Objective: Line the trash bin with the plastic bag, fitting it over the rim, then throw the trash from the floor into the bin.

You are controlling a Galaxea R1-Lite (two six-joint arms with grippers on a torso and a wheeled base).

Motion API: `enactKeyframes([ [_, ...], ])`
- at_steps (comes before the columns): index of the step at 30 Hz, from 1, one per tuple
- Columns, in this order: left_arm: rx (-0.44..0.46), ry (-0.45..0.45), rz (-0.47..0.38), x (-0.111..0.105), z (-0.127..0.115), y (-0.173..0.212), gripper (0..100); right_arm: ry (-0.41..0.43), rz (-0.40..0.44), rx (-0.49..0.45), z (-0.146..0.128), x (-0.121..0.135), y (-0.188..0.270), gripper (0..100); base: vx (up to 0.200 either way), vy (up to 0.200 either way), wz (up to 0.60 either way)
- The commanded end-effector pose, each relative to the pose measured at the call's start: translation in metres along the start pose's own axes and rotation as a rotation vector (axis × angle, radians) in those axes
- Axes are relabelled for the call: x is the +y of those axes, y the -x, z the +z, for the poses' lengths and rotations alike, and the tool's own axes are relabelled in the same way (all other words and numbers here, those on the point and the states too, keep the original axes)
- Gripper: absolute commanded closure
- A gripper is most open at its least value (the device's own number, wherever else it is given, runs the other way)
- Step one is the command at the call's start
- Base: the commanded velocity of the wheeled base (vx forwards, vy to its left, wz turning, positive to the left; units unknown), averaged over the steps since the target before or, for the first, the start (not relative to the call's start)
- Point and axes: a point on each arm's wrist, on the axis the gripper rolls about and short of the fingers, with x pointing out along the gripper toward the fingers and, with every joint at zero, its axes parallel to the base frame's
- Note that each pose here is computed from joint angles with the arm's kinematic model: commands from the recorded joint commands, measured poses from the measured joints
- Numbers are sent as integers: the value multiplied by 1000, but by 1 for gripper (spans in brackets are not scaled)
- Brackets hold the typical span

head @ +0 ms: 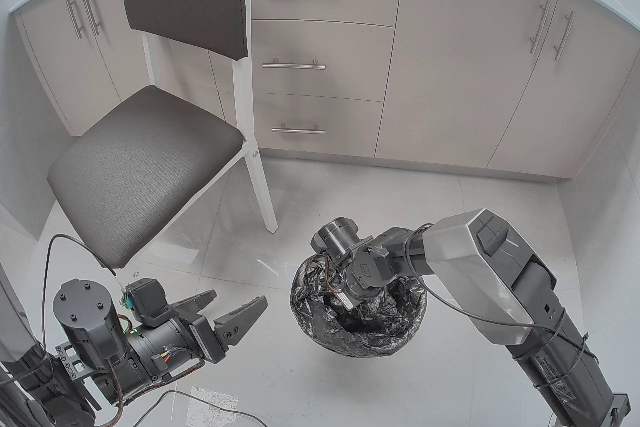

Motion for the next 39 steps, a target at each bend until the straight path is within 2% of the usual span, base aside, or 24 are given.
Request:
enactKeyframes([
  [1,3,1,2,0,-1,0,0,7,1,13,-4,3,-6,100,0,0,0],
  [25,2,1,0,0,0,0,0,19,-1,36,-10,9,-15,100,0,0,0],
  [26,4,1,1,0,-1,0,0,19,-2,37,-10,9,-15,0,0,0,0],
  [39,1,1,-1,0,0,0,0,11,-8,20,-8,7,-14,0,0,0,0],
])
